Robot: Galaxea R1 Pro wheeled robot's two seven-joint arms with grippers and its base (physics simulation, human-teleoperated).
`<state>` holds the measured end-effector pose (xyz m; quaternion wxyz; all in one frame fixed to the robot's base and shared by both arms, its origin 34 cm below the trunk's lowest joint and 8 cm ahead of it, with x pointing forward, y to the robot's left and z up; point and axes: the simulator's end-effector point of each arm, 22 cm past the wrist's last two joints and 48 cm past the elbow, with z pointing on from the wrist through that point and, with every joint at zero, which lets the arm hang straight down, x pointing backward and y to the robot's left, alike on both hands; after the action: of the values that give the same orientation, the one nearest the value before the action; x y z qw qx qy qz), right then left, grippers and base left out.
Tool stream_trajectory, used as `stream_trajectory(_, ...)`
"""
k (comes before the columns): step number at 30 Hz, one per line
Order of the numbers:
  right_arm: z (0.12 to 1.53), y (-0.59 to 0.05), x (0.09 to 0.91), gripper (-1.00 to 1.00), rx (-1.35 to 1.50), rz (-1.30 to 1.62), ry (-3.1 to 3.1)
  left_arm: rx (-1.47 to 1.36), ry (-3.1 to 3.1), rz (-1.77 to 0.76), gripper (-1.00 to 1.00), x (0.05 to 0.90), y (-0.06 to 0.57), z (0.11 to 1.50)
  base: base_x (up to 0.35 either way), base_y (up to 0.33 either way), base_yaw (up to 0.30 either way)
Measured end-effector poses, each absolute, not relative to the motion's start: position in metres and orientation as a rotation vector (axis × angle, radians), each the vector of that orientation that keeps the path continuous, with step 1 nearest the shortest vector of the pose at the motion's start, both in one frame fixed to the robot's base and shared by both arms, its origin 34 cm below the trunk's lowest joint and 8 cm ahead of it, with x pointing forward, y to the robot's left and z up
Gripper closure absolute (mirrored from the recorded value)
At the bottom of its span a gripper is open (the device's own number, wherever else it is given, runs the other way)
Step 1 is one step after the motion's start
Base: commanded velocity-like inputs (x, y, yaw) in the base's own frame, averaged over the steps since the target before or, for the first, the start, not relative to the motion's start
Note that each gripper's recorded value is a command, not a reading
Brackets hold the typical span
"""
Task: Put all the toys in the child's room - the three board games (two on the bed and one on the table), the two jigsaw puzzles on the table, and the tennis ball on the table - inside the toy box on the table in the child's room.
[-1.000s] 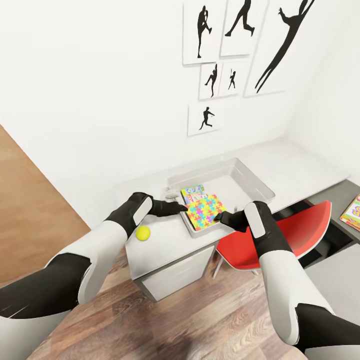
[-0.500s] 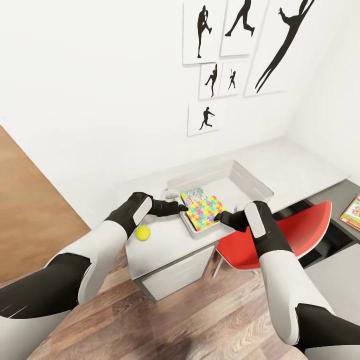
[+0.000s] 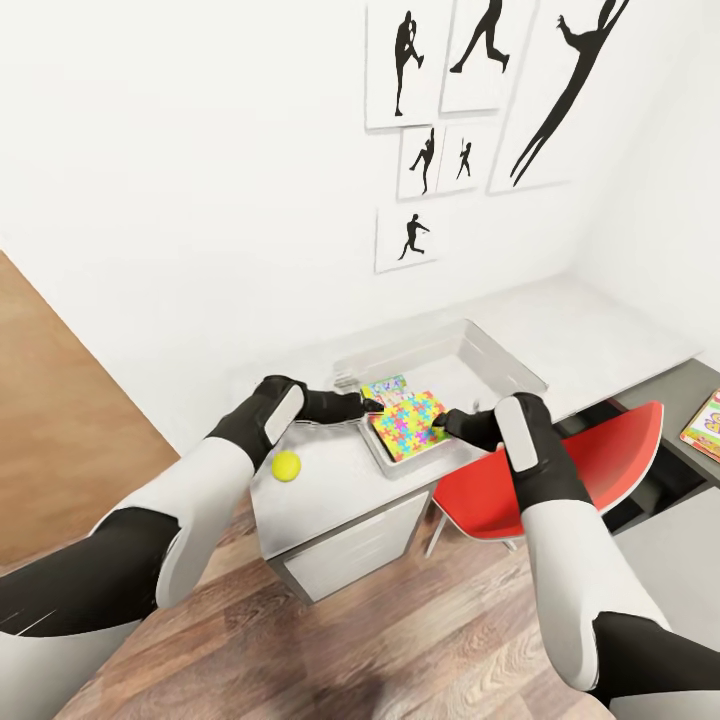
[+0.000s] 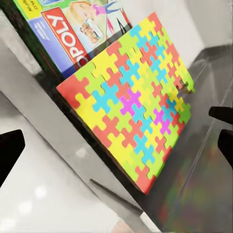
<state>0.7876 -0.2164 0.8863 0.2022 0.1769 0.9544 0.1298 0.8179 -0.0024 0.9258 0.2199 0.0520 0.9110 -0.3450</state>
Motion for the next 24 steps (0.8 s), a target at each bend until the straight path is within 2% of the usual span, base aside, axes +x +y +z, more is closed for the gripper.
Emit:
stream_trajectory(7, 0.900, -0.221, 0.796, -1.00, 0.489, 0.355, 2.626, 0.194, 2.486, -0.984, -1.00, 0.823, -0.010, 0.959, 0.000, 0.000, 0.000)
stream_trajectory(12, 0.906, -0.222, 0.798, -1.00, 0.487, 0.356, 2.607, 0.230, 2.441, -1.111, -1.00, 0.816, -0.024, 0.978, 0.000, 0.000, 0.000)
stream_trajectory(24, 0.908, -0.222, 0.783, -1.00, 0.523, 0.435, 2.558, 0.219, 2.353, -1.277, -1.00, 0.820, 0.039, 0.996, 0.000, 0.000, 0.000)
